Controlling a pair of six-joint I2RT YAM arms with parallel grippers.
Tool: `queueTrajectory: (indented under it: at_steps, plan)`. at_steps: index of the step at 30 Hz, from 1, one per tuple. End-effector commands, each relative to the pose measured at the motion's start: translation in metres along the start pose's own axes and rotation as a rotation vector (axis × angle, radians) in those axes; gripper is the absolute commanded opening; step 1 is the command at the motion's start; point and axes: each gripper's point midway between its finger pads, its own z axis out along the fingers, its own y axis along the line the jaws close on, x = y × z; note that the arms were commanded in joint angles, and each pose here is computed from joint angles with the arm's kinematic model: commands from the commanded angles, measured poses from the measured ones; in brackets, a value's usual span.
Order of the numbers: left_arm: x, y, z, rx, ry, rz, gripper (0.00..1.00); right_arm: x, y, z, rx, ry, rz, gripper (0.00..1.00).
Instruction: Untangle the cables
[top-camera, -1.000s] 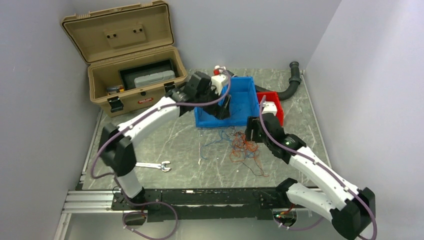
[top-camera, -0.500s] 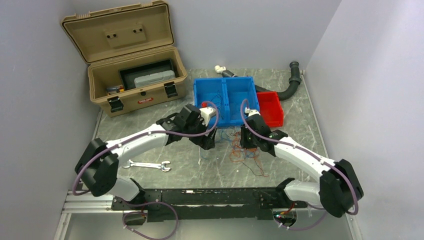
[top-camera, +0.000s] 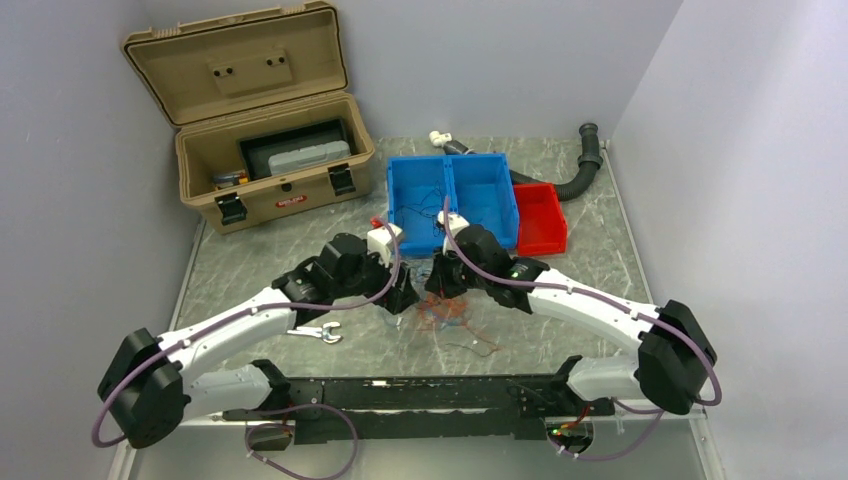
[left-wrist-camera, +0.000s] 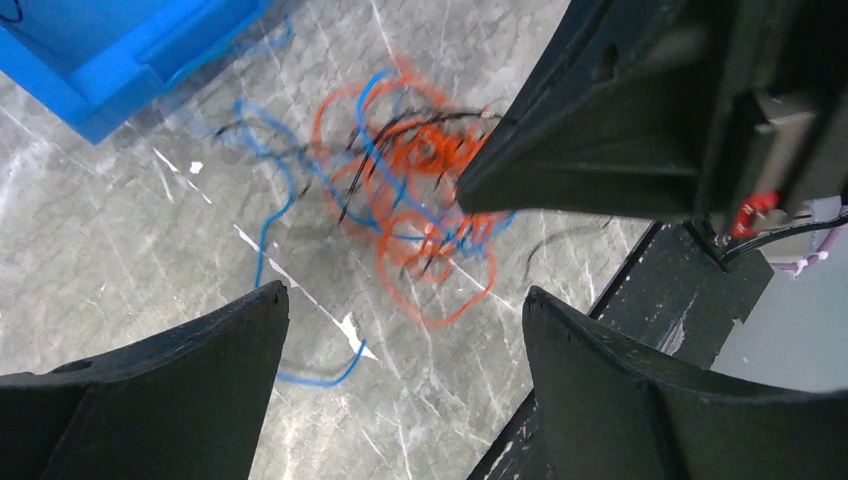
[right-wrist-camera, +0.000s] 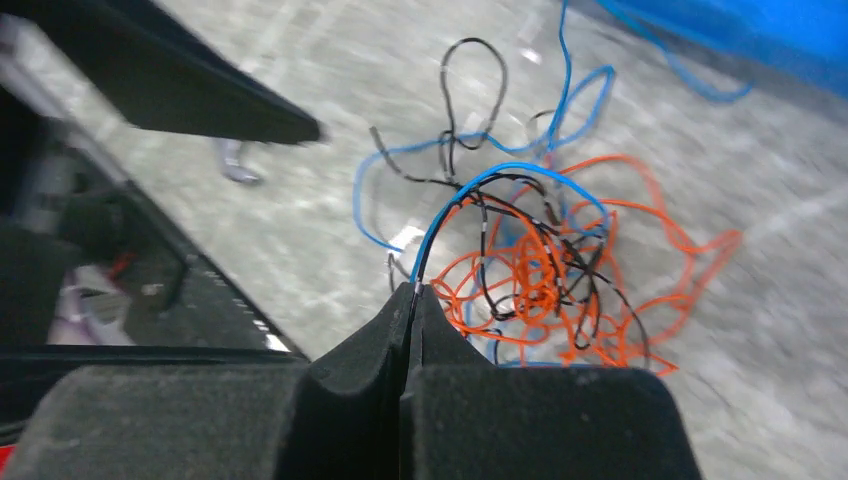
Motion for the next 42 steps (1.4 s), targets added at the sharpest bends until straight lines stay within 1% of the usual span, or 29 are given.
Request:
queueTrajectory:
  at_steps: [1, 4, 7, 10, 15, 18, 19, 20, 22, 23, 24, 25, 28, 32, 35, 38, 40, 42]
  plan:
    - [-0.021, -0.005, -0.010, 0.004, -0.112, 0.007, 0.90, -0.061, 0.059, -0.014, -0.153, -0.172, -0.018, 0.00]
    - [-0.023, -0.003, -0.013, -0.011, -0.129, -0.009, 0.91, -0.078, 0.060, -0.024, -0.129, -0.225, -0.025, 0.00]
    - [-0.022, -0.001, -0.011, -0.022, -0.113, -0.036, 0.90, -0.089, 0.060, -0.036, -0.106, -0.255, -0.045, 0.00]
    - [-0.021, 0.004, -0.006, -0.049, -0.102, -0.041, 0.88, -0.095, 0.064, -0.045, -0.111, -0.261, -0.063, 0.00]
    - [-0.031, 0.011, 0.009, -0.076, -0.115, -0.031, 0.83, -0.101, 0.076, -0.058, -0.161, -0.280, -0.053, 0.00]
    - [-0.043, 0.008, 0.020, -0.056, -0.131, -0.006, 0.82, -0.109, 0.081, -0.070, -0.181, -0.320, -0.032, 0.00]
    - [-0.046, 0.007, 0.023, -0.048, -0.138, -0.001, 0.79, -0.111, 0.082, -0.074, -0.180, -0.329, -0.027, 0.00]
    - [-0.048, 0.006, 0.025, -0.044, -0.145, 0.005, 0.67, -0.114, 0.081, -0.077, -0.173, -0.338, -0.023, 0.00]
    - [-0.050, 0.012, 0.027, -0.079, -0.148, 0.002, 0.23, -0.119, 0.075, -0.085, -0.132, -0.360, -0.013, 0.00]
    - [-0.050, 0.018, 0.029, -0.108, -0.144, -0.001, 0.06, -0.124, 0.067, -0.090, -0.082, -0.387, 0.001, 0.00]
    - [-0.049, 0.023, 0.029, -0.136, -0.139, -0.002, 0.00, -0.127, 0.059, -0.098, -0.039, -0.412, 0.014, 0.00]
    - [-0.047, 0.031, 0.027, -0.179, -0.136, -0.007, 0.00, -0.130, 0.049, -0.104, 0.011, -0.437, 0.030, 0.00]
    - [-0.041, 0.045, 0.019, -0.225, -0.133, -0.039, 0.00, -0.133, 0.008, -0.127, 0.214, -0.506, 0.100, 0.00]
    - [-0.024, 0.090, -0.006, -0.336, -0.125, -0.166, 0.00, -0.128, -0.049, -0.165, 0.461, -0.606, 0.193, 0.00]
    - [-0.015, 0.120, -0.030, -0.421, -0.146, -0.245, 0.00, -0.120, -0.082, -0.194, 0.595, -0.678, 0.254, 0.00]
    - [-0.014, 0.135, -0.052, -0.508, -0.172, -0.273, 0.00, -0.108, -0.114, -0.220, 0.739, -0.727, 0.321, 0.00]
    - [-0.016, 0.139, -0.063, -0.536, -0.188, -0.286, 0.00, -0.101, -0.131, -0.234, 0.828, -0.741, 0.365, 0.00]
    - [-0.019, 0.141, -0.071, -0.555, -0.201, -0.299, 0.00, -0.096, -0.140, -0.241, 0.874, -0.739, 0.386, 0.00]
